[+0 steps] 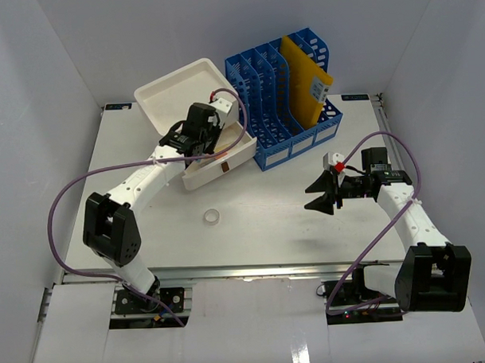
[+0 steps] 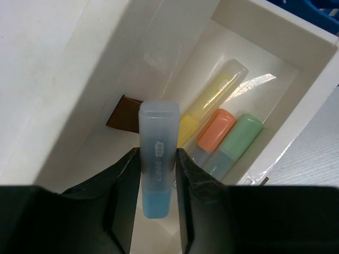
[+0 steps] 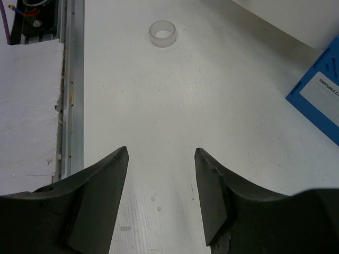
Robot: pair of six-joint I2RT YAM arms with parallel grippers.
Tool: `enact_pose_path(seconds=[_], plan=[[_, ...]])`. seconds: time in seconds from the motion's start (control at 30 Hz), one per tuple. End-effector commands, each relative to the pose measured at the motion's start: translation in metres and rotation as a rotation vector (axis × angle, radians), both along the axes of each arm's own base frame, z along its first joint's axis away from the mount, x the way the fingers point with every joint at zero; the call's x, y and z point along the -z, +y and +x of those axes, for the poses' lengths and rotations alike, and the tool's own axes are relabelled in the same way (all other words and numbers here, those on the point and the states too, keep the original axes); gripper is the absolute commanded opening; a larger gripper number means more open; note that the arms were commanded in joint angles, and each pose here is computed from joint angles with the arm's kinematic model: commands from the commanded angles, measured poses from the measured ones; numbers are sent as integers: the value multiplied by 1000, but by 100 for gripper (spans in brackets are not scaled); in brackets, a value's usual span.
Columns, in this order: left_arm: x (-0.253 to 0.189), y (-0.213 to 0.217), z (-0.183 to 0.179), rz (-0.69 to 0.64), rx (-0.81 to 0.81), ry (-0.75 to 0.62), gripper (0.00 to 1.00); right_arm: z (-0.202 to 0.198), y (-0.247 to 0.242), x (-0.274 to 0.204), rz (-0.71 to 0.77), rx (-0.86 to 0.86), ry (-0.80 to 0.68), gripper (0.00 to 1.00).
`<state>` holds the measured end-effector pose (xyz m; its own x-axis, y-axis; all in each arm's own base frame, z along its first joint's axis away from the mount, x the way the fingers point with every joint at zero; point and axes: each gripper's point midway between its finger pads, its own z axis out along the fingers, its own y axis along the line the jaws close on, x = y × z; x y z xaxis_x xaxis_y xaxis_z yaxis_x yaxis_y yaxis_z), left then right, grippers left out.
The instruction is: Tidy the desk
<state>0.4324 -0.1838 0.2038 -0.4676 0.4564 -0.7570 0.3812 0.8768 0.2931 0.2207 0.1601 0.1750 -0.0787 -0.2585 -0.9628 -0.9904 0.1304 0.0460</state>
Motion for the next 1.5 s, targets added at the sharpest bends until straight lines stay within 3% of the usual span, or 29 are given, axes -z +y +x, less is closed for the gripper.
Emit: enact_pose_path(seconds=[0.0, 0.23, 0.43, 0.6, 0.77, 1.1, 1.2, 1.47], plan=[[-28, -4, -7, -52, 29, -64, 52, -2, 0, -2, 8, -14, -13, 60], [-53, -11, -24, -127, 88, -98, 65, -7, 2, -2, 19, -40, -6, 60], [-91, -27, -52, -292, 176, -127, 65, -8, 2, -2, 18, -50, -22, 60], [-103, -56, -100, -494, 354, -65, 57, -8, 1, 0, 7, -47, -38, 60], [-67, -71, -135, -597, 332, 81, 46, -6, 0, -1, 1, -37, -60, 59], [34, -87, -146, -431, 213, 145, 35, 0, -3, 3, -22, 5, -66, 58], [55, -82, -131, -339, 165, 127, 31, 1, -3, 3, -25, 7, -65, 58], [79, -71, -82, -87, 107, 26, 33, 2, -3, 4, -30, 10, -61, 58]])
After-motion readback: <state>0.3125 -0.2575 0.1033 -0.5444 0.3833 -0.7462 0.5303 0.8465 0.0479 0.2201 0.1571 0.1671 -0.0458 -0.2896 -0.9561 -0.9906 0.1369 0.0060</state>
